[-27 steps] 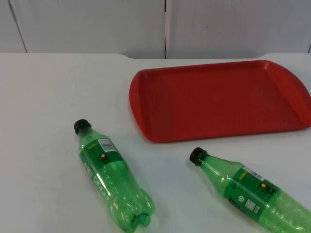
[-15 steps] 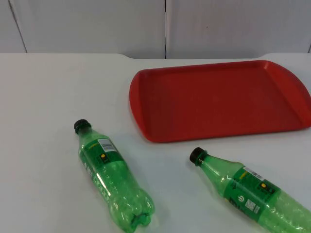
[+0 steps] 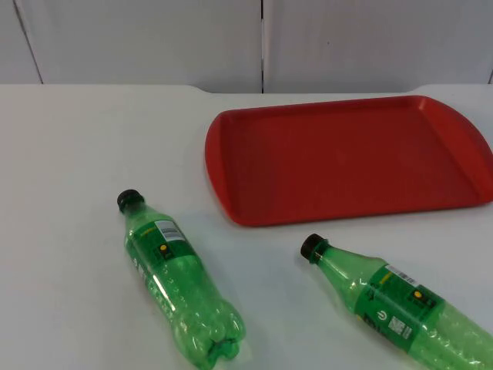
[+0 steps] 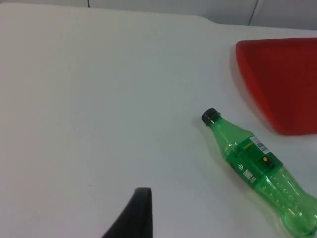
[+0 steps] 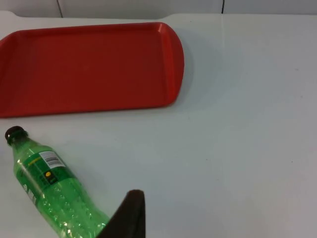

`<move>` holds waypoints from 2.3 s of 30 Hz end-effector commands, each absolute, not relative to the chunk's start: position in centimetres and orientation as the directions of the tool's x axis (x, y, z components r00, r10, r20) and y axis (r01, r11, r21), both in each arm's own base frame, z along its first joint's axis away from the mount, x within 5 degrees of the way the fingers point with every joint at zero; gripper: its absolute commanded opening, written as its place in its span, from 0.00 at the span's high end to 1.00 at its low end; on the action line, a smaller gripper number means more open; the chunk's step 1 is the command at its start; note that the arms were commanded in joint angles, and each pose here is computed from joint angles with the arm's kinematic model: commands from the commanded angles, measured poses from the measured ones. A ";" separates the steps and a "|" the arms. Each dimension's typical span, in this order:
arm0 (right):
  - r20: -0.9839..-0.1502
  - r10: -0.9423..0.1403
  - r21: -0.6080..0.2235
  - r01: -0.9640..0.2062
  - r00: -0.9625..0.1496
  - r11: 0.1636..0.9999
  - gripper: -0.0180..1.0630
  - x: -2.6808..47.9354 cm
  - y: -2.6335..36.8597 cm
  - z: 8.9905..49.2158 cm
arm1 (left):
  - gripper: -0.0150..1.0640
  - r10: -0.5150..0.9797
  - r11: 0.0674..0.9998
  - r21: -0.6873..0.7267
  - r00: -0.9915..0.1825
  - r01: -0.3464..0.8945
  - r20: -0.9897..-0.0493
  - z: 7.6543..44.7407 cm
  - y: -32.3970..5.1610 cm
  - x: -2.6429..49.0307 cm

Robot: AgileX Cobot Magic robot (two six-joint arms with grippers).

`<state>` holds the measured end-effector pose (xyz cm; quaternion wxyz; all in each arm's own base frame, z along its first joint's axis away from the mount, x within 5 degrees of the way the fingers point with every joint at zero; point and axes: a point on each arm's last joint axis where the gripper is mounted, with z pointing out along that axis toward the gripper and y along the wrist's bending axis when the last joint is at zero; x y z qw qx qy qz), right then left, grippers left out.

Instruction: Place the bottle upright on the tray.

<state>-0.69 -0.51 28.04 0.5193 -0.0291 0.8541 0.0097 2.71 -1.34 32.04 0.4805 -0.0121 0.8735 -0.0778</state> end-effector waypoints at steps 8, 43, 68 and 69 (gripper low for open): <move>-0.889 -0.040 -0.013 -0.062 -0.456 0.998 0.01 -0.7 -0.5 28.0 | 0.01 -0.155 0.973 -0.224 -0.582 0.049 -0.798 32.7 -1.6 5.5; -0.889 -0.040 -0.013 -0.062 -0.456 0.998 0.01 -0.7 -0.5 28.0 | 0.01 -0.214 0.954 -0.293 -0.816 -0.058 -0.537 28.1 -1.4 16.4; -0.889 -0.040 -0.013 -0.062 -0.456 0.998 0.01 -0.7 -0.5 28.0 | 0.01 -0.165 0.937 -0.348 -0.919 -0.032 -0.359 30.4 -6.4 23.4; -0.889 -0.040 -0.013 -0.062 -0.456 0.998 0.01 -0.7 -0.5 28.0 | 0.01 -0.150 0.947 -0.321 -0.924 -0.031 -0.353 30.5 -7.1 24.0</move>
